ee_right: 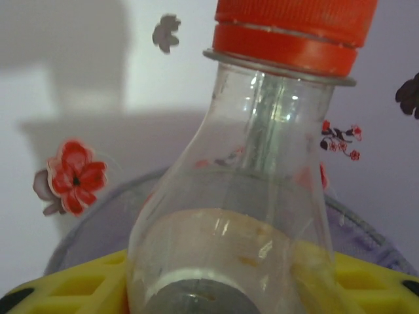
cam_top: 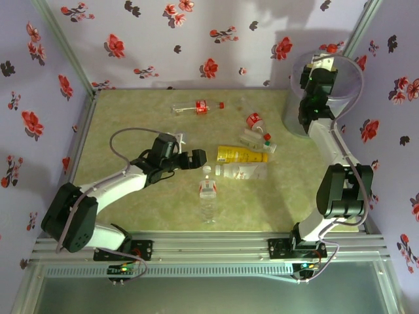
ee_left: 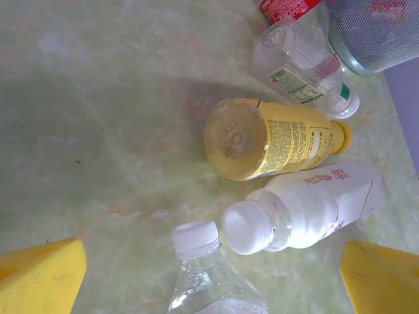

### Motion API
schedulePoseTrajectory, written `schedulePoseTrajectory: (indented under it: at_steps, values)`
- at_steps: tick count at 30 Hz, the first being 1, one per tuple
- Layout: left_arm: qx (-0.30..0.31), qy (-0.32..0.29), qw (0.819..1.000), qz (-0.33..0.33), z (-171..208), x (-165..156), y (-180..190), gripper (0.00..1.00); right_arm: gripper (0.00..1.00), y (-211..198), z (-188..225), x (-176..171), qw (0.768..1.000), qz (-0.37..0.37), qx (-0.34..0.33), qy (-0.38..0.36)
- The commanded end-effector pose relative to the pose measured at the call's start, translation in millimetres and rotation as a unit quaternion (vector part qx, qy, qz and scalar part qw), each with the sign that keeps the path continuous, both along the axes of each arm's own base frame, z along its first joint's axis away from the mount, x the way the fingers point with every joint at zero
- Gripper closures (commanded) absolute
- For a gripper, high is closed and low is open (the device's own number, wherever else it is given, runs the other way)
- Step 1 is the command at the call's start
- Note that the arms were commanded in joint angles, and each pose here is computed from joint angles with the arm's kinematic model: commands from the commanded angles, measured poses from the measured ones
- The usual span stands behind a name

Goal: Put the plastic bottles in the bin

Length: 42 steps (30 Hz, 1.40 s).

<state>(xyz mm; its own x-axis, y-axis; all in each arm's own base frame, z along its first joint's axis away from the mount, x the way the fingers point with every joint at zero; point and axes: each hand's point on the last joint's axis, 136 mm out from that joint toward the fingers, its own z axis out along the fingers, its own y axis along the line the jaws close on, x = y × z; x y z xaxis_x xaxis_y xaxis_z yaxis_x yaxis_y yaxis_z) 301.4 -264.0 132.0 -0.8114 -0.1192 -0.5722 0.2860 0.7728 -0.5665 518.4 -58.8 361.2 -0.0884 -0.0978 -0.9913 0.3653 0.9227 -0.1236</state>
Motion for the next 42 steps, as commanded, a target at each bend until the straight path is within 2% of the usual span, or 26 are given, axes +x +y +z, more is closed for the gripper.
schedulePoseTrajectory:
  at_steps: [1,6,10,17,29,36,42]
  values:
    - [-0.007,-0.012,1.0,0.0,10,7,-7,0.0,0.4,0,-19,5,0.999,0.014,0.038,0.029]
    - [-0.006,-0.01,1.0,0.0,8,8,-9,0.0,0.32,-2,-26,8,0.998,0.013,0.042,0.052]
    - [-0.006,-0.01,1.0,-0.002,9,9,-11,0.0,0.19,3,-29,10,0.996,0.027,0.048,0.072]
    - [-0.004,-0.008,1.0,-0.006,6,10,-13,0.0,0.07,11,-9,0,0.993,0.05,0.05,0.099]
    - [0.0,0.012,1.0,-0.01,-1,9,-22,0.0,0.09,47,10,-37,0.973,0.141,0.077,0.164]
    - [0.068,0.065,0.996,0.008,-13,-11,-7,0.0,0.1,73,6,-77,0.961,0.169,0.116,0.184]
    - [0.122,0.129,0.984,-0.012,-31,-48,0,0.04,0.09,89,-30,-118,0.94,0.174,0.187,0.226]
